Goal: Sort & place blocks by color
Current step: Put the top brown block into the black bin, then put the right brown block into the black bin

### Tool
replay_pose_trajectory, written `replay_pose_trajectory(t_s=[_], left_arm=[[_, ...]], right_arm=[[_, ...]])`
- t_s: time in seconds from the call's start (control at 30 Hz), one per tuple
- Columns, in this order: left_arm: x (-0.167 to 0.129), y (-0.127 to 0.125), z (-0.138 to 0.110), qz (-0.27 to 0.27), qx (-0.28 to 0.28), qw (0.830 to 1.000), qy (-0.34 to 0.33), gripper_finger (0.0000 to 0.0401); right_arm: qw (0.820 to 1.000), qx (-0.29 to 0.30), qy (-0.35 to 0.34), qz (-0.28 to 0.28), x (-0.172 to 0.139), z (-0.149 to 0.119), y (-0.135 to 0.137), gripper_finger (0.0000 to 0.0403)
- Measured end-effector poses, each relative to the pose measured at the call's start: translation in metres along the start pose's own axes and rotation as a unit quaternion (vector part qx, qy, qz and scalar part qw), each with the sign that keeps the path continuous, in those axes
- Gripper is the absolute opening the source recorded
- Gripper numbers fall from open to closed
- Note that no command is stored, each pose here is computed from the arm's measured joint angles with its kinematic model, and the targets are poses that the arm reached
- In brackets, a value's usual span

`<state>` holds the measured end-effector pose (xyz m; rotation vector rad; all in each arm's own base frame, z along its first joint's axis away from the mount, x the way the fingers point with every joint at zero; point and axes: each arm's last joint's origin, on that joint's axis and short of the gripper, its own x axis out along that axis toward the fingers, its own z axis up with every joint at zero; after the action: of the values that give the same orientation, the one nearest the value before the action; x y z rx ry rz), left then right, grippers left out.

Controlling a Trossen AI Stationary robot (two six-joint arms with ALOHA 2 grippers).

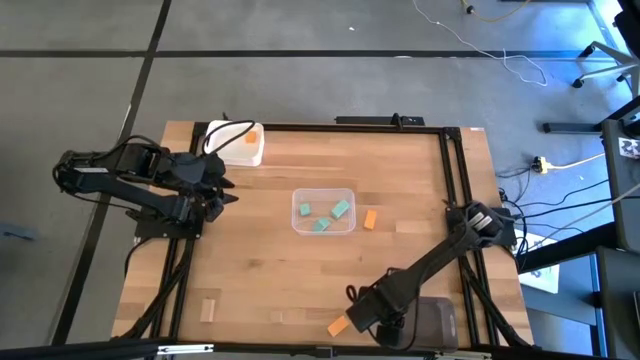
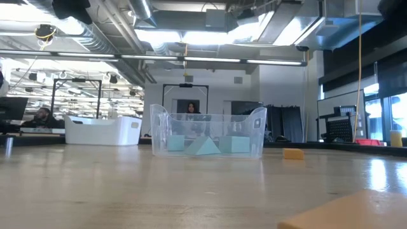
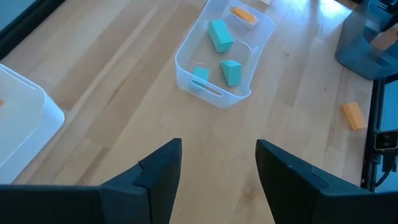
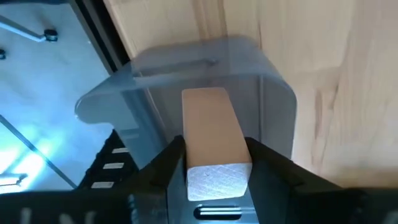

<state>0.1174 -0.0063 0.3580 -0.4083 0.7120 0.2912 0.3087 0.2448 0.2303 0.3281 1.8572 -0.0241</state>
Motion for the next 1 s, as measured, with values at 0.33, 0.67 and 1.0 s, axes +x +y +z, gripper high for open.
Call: replay_pose_trajectory(t_s=[0.33, 0.67, 1.0], left_arm=[[0.000, 0.000, 0.000, 0.000, 0.000, 1.000, 0.000, 0.0198], [0.000, 0.000, 0.000, 0.000, 0.000, 1.000, 0.000, 0.0198], [0.000, 0.000, 0.000, 0.000, 0.000, 1.000, 0.000, 0.0198]], right_arm=[[1.000, -0.020, 0.005, -0.008, 0.022, 0.015, 0.005, 0.0135], [0.998, 0.052, -0.012, -0.034, 0.022, 0.018, 0.000, 0.0170], [0.999, 0.035, 0.017, -0.031, 0.020, 0.016, -0.004, 0.0170]])
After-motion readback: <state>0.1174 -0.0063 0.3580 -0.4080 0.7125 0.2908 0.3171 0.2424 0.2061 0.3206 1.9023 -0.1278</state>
